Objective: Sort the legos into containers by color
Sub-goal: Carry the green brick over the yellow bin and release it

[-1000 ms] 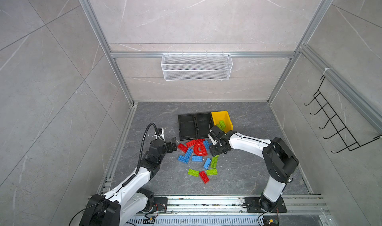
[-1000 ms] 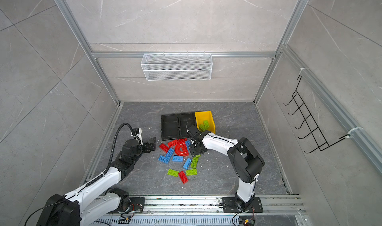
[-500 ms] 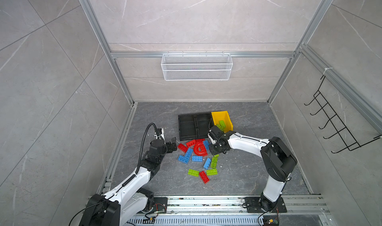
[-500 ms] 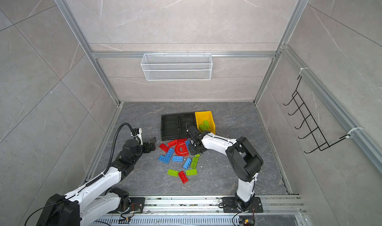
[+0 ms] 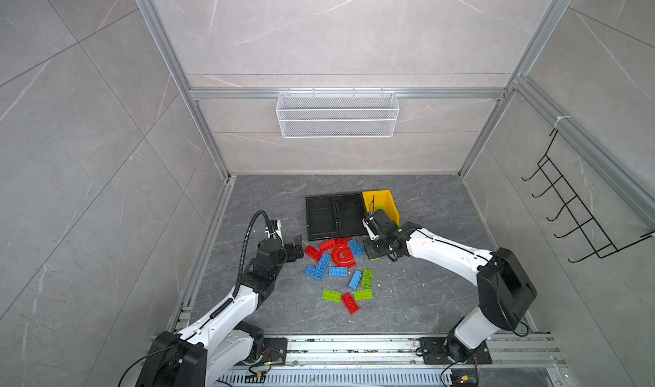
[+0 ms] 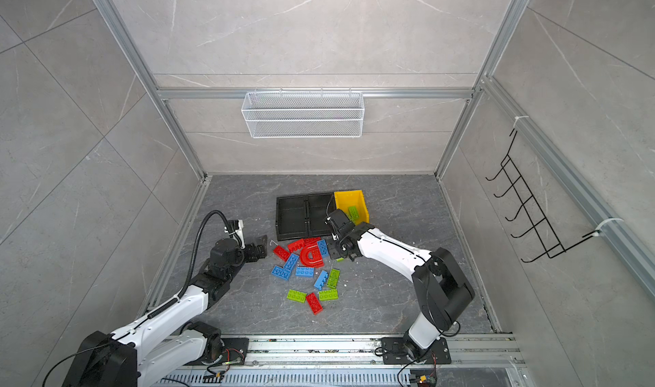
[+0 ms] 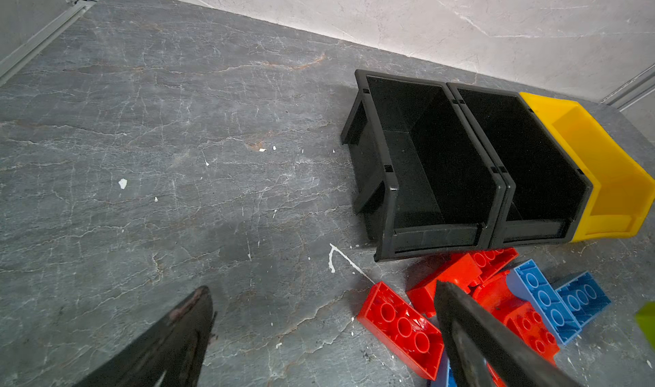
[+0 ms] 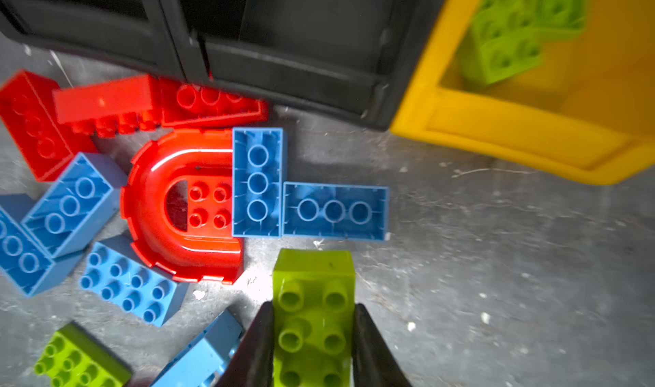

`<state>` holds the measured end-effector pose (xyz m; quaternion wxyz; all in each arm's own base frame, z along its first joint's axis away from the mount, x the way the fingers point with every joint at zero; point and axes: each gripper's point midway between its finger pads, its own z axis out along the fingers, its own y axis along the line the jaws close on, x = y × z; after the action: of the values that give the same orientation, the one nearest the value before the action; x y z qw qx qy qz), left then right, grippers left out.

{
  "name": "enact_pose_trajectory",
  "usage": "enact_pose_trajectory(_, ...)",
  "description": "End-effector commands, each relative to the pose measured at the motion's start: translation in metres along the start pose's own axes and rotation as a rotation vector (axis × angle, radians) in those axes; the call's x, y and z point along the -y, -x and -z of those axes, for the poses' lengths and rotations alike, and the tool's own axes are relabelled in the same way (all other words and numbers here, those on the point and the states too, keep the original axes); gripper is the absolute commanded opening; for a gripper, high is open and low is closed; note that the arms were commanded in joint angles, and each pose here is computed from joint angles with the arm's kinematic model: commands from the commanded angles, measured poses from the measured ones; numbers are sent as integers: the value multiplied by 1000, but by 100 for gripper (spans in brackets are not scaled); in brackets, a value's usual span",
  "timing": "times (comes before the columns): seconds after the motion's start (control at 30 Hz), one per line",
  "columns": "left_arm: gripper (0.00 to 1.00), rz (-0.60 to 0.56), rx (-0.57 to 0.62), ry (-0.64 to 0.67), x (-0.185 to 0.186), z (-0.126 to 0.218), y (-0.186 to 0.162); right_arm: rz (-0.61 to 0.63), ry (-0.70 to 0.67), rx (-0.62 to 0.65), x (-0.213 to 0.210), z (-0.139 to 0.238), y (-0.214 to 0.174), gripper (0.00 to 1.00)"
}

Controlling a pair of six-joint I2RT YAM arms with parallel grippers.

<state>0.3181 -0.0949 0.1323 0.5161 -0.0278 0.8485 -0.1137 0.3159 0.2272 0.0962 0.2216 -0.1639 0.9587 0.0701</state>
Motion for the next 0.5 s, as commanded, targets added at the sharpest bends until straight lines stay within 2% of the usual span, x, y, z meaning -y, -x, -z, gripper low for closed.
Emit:
enact_pose_trajectory(0.0,100,15,73,-12,5,4,26,-8,-77,49,23,18,22,30)
enact_pose_trajectory(0.13,100,16,72,-14,6,4,26,-36,-28,130,30,28,56,30)
enact_pose_trajectory(0.27,100,13,73,-13,6,4,26,-102,-2,188,54,24,90,31)
enact_pose_trajectory(0.47,100,13,76,-10,5,5,26,-128,-45,202,82,9,125,32)
